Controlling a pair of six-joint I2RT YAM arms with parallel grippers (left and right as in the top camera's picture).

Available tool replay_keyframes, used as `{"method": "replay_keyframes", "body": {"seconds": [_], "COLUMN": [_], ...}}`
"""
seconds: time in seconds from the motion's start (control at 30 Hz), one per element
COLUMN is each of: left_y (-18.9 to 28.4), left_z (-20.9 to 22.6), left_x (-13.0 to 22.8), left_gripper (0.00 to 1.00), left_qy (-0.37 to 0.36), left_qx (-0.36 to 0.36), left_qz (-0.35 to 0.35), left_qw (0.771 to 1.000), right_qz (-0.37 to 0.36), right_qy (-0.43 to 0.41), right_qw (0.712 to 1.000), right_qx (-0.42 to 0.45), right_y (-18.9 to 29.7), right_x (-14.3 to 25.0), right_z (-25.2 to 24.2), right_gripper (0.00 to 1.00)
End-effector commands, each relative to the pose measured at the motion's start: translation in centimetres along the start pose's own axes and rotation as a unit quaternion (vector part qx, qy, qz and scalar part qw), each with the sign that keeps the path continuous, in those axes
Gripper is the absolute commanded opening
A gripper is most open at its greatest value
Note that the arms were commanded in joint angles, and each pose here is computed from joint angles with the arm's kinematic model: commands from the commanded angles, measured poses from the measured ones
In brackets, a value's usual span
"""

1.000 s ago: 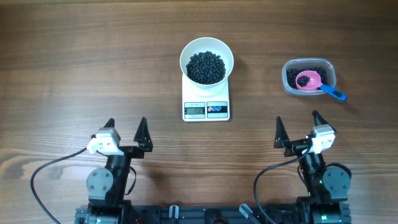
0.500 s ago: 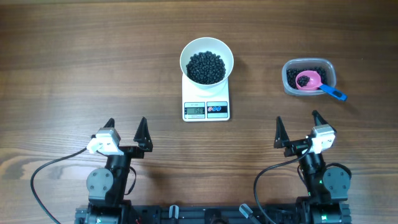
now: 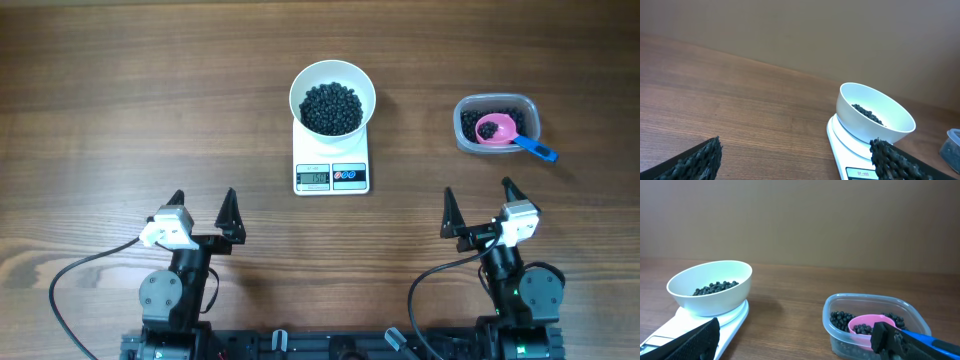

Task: Scoop item into bowl and weigh 150g on scale

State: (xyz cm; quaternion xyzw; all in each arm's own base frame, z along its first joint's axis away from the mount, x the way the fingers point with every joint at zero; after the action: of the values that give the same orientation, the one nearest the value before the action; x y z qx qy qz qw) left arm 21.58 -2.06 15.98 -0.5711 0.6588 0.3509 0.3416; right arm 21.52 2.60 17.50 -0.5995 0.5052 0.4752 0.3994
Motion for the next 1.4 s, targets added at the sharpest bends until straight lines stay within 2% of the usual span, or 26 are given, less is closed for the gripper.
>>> {"method": "replay_keyframes", "body": {"seconds": [0.0,1.37], "left_y": [0.05,0.05], "left_z": [0.31,0.31], "left_x": [-0.1,-0.1], "left_gripper": [1.0,1.0], "left_qy": [0.004,0.004], "left_qx": [-0.008,-0.008], "left_qz": [-0.004,-0.004], "left_qw": [1.0,1.0], "right_qz": [-0.004,-0.004], "right_qy": [0.006,0.006], "right_qw": [1.0,1.0], "right_qx": [0.008,0.008], "right_y": [0.05,0.05], "right_x": [-0.17,-0.17], "right_z": [-0.19,-0.19], "right_gripper": [1.0,1.0]}}
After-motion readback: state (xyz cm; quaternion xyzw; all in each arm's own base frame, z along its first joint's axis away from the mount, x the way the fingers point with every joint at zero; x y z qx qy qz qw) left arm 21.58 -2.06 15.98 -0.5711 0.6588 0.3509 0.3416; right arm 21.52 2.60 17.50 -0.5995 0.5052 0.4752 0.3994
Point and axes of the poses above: each gripper's point midway between its finger pads, its own y axis back along the fingers, its own z axis along the line the jaws close on, x = y × z, the point moved 3 cm from there along y, back along the fingers, and after that the axes turned 14 degrees about y, right-handed, at the moved point
